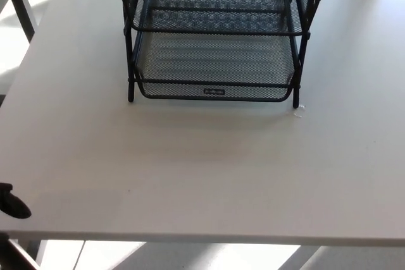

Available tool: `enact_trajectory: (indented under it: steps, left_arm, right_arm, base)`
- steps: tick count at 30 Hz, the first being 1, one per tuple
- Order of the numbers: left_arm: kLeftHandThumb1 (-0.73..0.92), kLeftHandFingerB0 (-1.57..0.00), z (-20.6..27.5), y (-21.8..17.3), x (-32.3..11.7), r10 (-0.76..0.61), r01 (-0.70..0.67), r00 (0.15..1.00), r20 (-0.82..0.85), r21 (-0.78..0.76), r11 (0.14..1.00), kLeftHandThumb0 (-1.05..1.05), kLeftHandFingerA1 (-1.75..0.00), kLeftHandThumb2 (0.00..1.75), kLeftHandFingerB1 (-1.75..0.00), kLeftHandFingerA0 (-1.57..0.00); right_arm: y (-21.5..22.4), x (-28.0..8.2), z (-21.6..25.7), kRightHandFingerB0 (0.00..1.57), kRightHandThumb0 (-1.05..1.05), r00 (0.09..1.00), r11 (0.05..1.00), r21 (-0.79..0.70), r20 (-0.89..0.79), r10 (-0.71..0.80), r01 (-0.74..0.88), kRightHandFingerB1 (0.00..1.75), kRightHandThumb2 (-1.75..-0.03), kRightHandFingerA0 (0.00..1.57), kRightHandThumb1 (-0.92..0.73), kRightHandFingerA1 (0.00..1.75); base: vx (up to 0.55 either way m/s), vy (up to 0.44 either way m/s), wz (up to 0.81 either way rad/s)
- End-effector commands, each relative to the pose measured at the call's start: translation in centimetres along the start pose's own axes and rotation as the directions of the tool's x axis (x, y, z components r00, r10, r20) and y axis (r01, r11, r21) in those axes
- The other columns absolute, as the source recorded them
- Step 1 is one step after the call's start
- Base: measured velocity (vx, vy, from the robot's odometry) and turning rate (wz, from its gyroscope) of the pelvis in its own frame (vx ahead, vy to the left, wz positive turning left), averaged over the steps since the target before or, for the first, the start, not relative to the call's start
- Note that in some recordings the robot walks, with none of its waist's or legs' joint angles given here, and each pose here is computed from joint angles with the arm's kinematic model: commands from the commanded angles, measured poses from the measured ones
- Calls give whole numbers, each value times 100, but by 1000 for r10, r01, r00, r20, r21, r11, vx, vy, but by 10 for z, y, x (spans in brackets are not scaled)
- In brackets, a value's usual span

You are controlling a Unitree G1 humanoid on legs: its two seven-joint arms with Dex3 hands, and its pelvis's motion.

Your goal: The robot uses its right hand to grab the drawer kept on the middle of the desk and pull it out towards the robot

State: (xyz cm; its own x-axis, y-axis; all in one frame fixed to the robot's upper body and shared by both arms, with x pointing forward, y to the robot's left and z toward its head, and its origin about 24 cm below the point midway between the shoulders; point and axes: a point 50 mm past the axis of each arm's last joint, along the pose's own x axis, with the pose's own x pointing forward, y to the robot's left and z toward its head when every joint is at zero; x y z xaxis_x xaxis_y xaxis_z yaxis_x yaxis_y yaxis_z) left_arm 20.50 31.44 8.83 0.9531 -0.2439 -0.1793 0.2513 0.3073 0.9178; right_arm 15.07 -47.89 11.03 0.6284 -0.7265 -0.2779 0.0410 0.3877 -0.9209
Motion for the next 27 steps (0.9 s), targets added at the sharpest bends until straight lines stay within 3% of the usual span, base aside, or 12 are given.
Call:
enact_trajectory:
  steps: [1,3,10,13,14,16,17,19,23,24,25,27]
  left_arm:
    - [54,-82,2,4,-2,-33,32,999,19,48,998,-28,-87,56,-58,-82]
    - [54,-82,2,5,-2,-31,30,999,23,53,998,-28,-85,57,-57,-81]
    - [55,-81,2,5,-2,-32,31,999,30,49,998,-30,-88,56,-58,-81]
    - [55,-81,2,5,-2,-38,37,999,21,50,998,-29,-85,56,-57,-80]
    - [55,-82,2,5,-3,-36,35,999,24,50,998,-28,-85,56,-57,-81]
    - [54,-82,2,5,-2,-30,29,999,28,49,998,-28,-89,56,-58,-82]
    - [54,-82,2,5,-2,-26,24,999,29,42,999,-28,-90,56,-58,-82]
    - [55,-81,2,4,-2,-34,33,999,22,47,998,-30,-89,56,-58,-81]
    - [55,-81,1,4,-2,-38,38,999,16,45,998,-29,-89,56,-58,-80]
    - [56,-81,1,5,-2,-44,43,999,16,51,998,-29,-87,56,-58,-80]
    - [56,-80,1,4,-3,-46,45,999,11,51,998,-30,-88,57,-57,-79]
    - [57,-81,1,4,-4,-44,43,999,11,58,997,-31,-88,57,-58,-79]
  right_arm:
    - [-39,-10,14,43,-58,998,996,70,9,-58,57,53,-86,53,-42,74]
    - [-51,-15,26,52,-60,990,992,4,63,-126,126,37,-58,60,-57,71]
    - [-81,-17,61,27,-63,942,961,-7,198,-271,278,38,-59,95,-62,107]
    - [-94,-21,80,21,-75,883,916,-14,274,-382,400,54,-61,75,-59,136]
    - [-104,-30,97,6,-83,858,902,-29,322,-400,432,68,-61,27,-68,124]
    - [-110,-36,111,4,-95,817,876,-19,372,-441,482,58,-99,13,-56,80]
    - [-115,-43,124,2,-91,772,852,-4,425,-473,524,63,-60,0,-74,99]
    - [-118,-52,138,3,-89,715,820,23,477,-512,572,55,-94,13,-55,79]
    - [-125,-68,166,0,-75,686,820,5,543,-483,573,34,-59,0,-65,64]
    - [-126,-74,182,1,-75,646,820,33,598,-474,571,32,-88,0,-46,44]
    - [-125,-77,189,2,-67,627,821,54,617,-475,568,34,-58,0,-60,47]
    - [-124,-82,205,3,-76,613,822,61,636,-469,566,31,-84,3,-45,36]
  base:
    - [0,0,0]
    - [0,0,0]
    - [0,0,0]
    - [0,0,0]
    - [0,0,0]
    - [0,0,0]
    - [0,0,0]
    - [0,0,0]
    - [0,0,0]
    - [0,0,0]
    - [0,0,0]
    - [0,0,0]
